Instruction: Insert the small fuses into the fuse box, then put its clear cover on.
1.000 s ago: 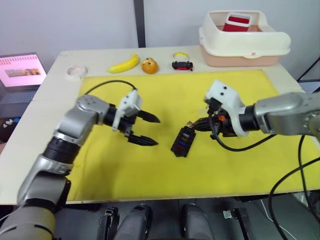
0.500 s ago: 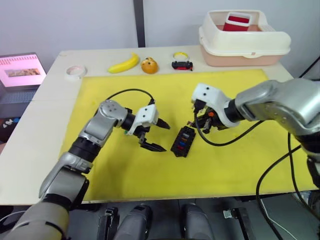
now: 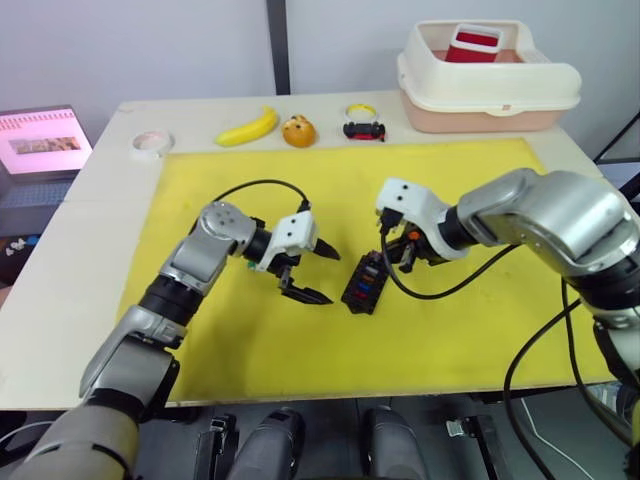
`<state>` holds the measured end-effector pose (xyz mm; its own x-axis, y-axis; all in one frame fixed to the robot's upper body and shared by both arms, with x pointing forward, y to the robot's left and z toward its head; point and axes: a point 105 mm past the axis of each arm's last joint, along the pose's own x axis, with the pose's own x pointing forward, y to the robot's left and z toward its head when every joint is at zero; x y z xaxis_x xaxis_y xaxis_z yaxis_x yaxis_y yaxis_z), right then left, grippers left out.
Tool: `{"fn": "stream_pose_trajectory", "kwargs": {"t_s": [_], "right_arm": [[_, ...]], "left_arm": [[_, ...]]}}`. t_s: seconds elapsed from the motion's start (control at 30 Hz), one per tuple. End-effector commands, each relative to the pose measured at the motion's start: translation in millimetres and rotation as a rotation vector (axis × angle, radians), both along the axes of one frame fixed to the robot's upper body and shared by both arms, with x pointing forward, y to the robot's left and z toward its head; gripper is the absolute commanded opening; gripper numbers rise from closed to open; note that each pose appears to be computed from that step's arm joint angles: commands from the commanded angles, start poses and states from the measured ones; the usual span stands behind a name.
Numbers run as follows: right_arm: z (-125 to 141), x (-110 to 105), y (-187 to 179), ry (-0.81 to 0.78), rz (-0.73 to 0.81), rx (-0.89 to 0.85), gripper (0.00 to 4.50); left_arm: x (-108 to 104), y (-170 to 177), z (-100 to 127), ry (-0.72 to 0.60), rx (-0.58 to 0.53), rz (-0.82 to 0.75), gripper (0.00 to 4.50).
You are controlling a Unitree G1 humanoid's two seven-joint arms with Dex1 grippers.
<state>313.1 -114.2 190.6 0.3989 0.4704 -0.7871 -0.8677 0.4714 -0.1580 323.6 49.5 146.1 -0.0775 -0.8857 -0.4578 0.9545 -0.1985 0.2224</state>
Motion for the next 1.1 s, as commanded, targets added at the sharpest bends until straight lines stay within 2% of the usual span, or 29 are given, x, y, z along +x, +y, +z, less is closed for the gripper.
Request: {"fn": "stream_pose_trajectory", "kwargs": {"t_s": [0.03, 1.1], "right_arm": [[6, 0, 2, -0.037, 0.023, -0.003, 0.0], [-5, 3, -1, -0.039, 0.032, -0.036, 0.0]], "left_arm": [[-1, -3, 8, -0.033, -0.016, -0.009, 4.48], [2, -7, 6, -0.054, -0.025, -0.002, 4.48]]}}
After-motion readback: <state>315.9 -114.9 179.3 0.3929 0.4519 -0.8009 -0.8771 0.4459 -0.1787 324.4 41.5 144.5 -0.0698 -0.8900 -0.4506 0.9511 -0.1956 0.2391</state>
